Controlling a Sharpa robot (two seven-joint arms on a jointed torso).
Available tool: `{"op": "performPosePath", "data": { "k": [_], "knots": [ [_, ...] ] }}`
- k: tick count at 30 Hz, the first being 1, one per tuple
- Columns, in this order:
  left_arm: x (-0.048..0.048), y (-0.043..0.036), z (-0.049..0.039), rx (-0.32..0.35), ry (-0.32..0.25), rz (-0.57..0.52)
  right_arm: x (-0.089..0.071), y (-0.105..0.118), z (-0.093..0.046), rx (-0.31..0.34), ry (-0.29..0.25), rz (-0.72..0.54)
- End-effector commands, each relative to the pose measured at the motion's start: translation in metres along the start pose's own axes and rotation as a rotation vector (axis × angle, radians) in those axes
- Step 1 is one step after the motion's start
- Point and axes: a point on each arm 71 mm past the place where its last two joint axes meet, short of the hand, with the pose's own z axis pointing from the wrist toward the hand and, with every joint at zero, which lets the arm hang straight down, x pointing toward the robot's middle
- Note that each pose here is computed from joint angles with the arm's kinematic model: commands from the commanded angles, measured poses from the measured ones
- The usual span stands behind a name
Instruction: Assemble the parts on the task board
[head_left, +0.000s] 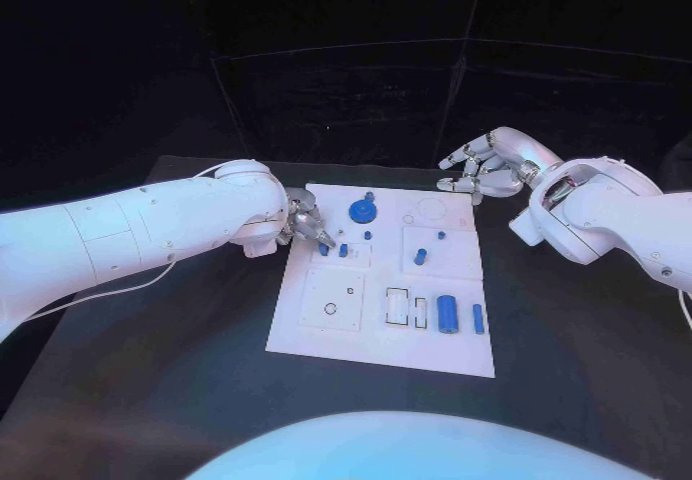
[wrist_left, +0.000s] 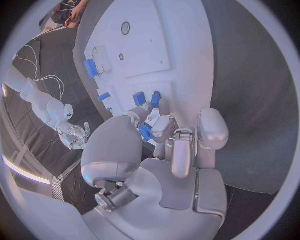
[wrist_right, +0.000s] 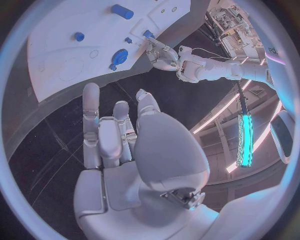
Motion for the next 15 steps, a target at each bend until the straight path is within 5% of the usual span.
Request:
{"op": "performPosePath", "data": {
  "k": [1,15],
  "knots": [
    [-0.0003,0.0001,0.0002,-0.006,0.005,0.003,-0.0003,0.0019,0.0005,-0.012,0.002,0.002],
    [-0.0008,0.0022,-0.002,-0.005,-0.011,-0.008,-0.0005,0.0015,0.0006,-0.012,0.002,0.003]
  ]
}}
